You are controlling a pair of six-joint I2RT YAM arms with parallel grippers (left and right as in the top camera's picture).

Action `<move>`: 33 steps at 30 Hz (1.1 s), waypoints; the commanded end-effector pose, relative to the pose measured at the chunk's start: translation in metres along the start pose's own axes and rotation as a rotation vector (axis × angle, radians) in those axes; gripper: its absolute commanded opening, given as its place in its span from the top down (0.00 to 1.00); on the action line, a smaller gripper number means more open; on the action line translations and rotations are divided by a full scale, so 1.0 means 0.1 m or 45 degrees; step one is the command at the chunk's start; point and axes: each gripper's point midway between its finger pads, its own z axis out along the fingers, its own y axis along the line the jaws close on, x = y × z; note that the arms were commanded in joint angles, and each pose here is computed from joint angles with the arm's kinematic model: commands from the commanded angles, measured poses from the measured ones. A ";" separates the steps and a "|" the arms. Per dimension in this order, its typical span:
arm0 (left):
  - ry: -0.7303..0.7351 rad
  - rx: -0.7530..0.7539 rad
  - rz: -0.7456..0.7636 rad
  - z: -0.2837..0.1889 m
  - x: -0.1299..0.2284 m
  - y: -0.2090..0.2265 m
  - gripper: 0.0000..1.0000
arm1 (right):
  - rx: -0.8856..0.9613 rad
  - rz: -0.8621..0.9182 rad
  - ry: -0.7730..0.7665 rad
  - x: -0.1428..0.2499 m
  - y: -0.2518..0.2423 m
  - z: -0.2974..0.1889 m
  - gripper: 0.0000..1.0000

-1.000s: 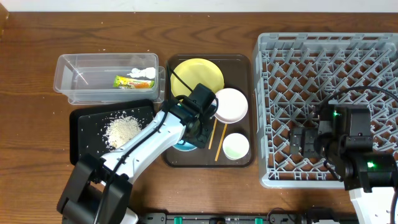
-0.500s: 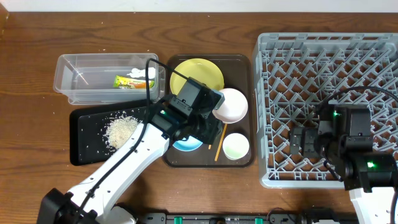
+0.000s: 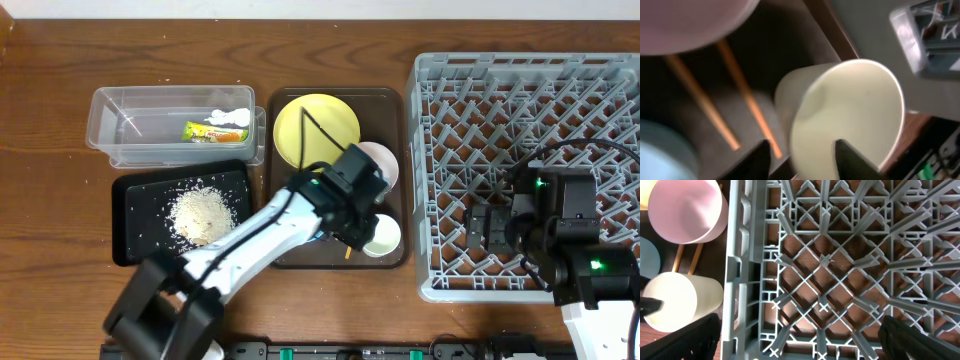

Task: Sort waste into correct bins and load items into the dishwasher rack
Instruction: 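Grasp the small white cup with the left gripper and lift it, then hand the white cup from the left gripper to the right gripper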

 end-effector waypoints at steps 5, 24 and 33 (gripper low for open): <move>0.060 -0.012 0.007 0.14 0.06 0.02 0.87 | -0.002 0.022 -0.024 -0.06 -0.01 -0.05 0.01; -0.507 -0.025 -0.422 -1.33 -0.40 0.70 0.94 | 0.112 0.019 -0.142 -0.28 -0.16 -0.07 0.01; -0.619 0.875 -0.527 -1.90 -0.65 0.66 0.94 | -0.604 -0.279 -0.174 -0.32 0.79 -0.17 0.01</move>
